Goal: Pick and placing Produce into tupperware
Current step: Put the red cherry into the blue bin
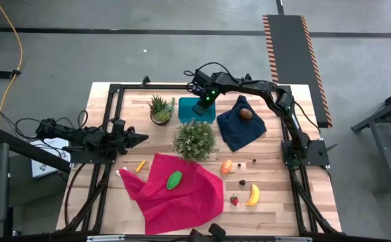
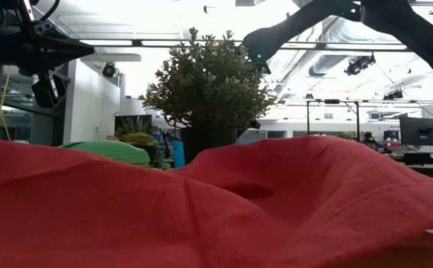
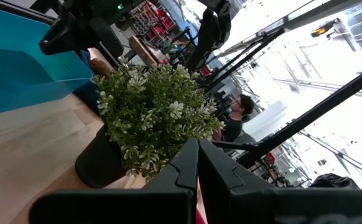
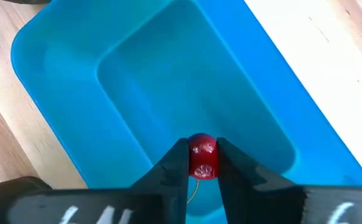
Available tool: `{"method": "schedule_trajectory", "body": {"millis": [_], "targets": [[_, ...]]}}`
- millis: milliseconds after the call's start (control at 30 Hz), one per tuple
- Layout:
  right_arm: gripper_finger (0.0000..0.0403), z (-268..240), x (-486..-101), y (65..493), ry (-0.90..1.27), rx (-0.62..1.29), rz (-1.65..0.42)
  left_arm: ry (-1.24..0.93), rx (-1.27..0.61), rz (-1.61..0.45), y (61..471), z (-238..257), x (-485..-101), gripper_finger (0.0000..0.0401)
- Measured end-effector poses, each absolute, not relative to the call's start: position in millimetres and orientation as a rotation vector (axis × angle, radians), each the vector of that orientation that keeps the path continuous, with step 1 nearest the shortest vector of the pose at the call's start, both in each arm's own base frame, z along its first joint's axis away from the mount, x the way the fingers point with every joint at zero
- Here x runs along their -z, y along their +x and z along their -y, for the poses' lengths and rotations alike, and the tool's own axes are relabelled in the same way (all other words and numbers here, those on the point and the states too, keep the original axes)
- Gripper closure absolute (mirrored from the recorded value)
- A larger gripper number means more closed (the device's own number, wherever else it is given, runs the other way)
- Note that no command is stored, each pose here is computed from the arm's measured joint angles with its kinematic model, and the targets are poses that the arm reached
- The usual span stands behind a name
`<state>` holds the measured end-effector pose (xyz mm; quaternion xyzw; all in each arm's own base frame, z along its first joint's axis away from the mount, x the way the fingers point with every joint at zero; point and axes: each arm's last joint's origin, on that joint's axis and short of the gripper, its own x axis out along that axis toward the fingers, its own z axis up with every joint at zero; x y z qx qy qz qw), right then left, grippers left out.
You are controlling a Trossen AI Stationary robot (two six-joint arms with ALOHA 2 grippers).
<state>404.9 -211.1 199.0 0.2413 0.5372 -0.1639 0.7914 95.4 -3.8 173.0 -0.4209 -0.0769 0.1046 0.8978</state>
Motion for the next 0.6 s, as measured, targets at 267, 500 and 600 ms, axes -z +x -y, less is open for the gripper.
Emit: {"method": "schedule_trajectory", "body": {"millis": [267,500,600], "targets": [[0.0325,211.1,-199.0,404.9,0.522,0.354,-1.155,-0.871,-0.216,0.160,95.3,3.8,-173.1,0.0400],[0.0312,211.4,-199.3,405.6,0.520,0.355,-1.148,-0.869,-0.217,0.159,95.3,3.9,-173.1,0.0400],[0.0311,211.5,-199.3,405.7,0.534,0.365,-1.145,-0.868,-0.217,0.159,95.3,3.8,-173.1,0.0400]]}}
